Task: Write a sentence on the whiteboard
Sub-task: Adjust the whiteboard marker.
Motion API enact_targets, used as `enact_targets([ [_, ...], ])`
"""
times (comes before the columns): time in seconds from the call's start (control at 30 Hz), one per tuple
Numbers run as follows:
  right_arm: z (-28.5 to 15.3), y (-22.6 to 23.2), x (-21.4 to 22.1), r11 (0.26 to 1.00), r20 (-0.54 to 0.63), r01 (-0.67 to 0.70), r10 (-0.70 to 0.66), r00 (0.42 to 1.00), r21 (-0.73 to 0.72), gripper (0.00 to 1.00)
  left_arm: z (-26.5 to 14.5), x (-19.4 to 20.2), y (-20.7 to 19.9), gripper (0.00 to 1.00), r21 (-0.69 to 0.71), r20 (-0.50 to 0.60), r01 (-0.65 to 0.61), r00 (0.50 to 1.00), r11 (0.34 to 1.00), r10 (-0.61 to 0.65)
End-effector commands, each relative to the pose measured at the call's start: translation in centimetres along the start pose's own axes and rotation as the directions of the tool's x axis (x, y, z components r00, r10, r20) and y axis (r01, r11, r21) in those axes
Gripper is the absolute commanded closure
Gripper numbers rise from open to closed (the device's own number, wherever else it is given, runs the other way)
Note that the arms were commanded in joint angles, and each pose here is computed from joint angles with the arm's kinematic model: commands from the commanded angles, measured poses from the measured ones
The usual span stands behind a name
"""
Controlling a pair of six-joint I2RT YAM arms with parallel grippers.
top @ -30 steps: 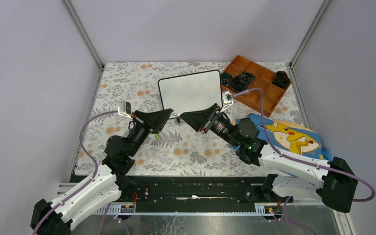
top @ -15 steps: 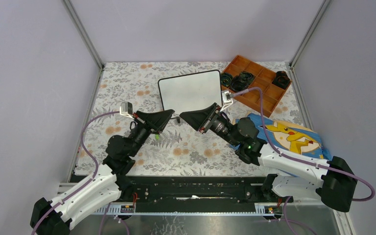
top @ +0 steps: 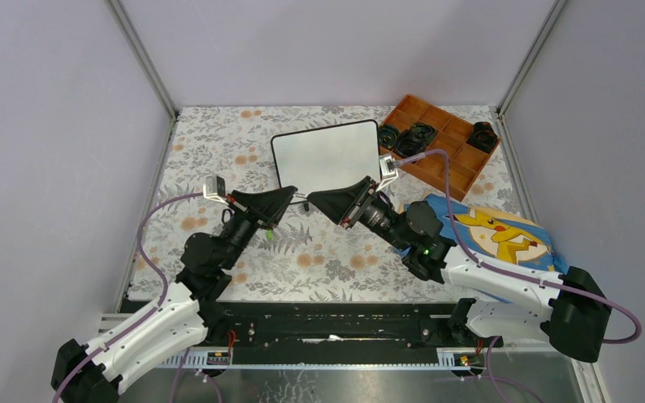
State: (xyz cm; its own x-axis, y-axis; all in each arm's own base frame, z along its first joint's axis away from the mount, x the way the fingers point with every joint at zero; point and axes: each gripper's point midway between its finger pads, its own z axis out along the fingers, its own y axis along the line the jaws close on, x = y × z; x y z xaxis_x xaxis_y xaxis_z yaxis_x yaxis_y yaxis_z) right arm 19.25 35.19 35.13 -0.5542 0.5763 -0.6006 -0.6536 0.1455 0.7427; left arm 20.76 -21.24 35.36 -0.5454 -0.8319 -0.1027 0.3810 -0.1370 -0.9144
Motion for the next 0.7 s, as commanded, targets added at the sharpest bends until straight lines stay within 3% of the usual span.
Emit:
enact_targets([
  [0.0, 0.60, 3.14, -2.53, 0.996, 0.074, 0.008, -0.001, 0.997, -0.093, 0.69, -0.07, -0.05, -0.35, 1.00, 0.013, 0.010, 0.011, 1.000, 1.000, -0.011],
  [0.13, 0.66, 2.98, -2.70, 0.996, 0.081, 0.010, -0.003, 0.997, -0.084, 0.67, -0.08, 0.06, -0.25, 1.00, 0.010, 0.007, 0.013, 1.000, 1.000, -0.013],
  [0.33, 0.66, 3.07, -2.55, 0.996, 0.074, 0.012, -0.005, 0.997, -0.089, 0.72, -0.07, 0.13, -0.18, 1.00, 0.008, 0.007, 0.015, 1.000, 1.000, -0.015],
  [0.67, 0.52, 2.94, -2.32, 0.996, 0.065, 0.013, -0.007, 0.998, -0.088, 0.94, -0.10, 0.29, 0.09, 1.00, -0.001, 0.004, 0.012, 1.000, 1.000, -0.012],
])
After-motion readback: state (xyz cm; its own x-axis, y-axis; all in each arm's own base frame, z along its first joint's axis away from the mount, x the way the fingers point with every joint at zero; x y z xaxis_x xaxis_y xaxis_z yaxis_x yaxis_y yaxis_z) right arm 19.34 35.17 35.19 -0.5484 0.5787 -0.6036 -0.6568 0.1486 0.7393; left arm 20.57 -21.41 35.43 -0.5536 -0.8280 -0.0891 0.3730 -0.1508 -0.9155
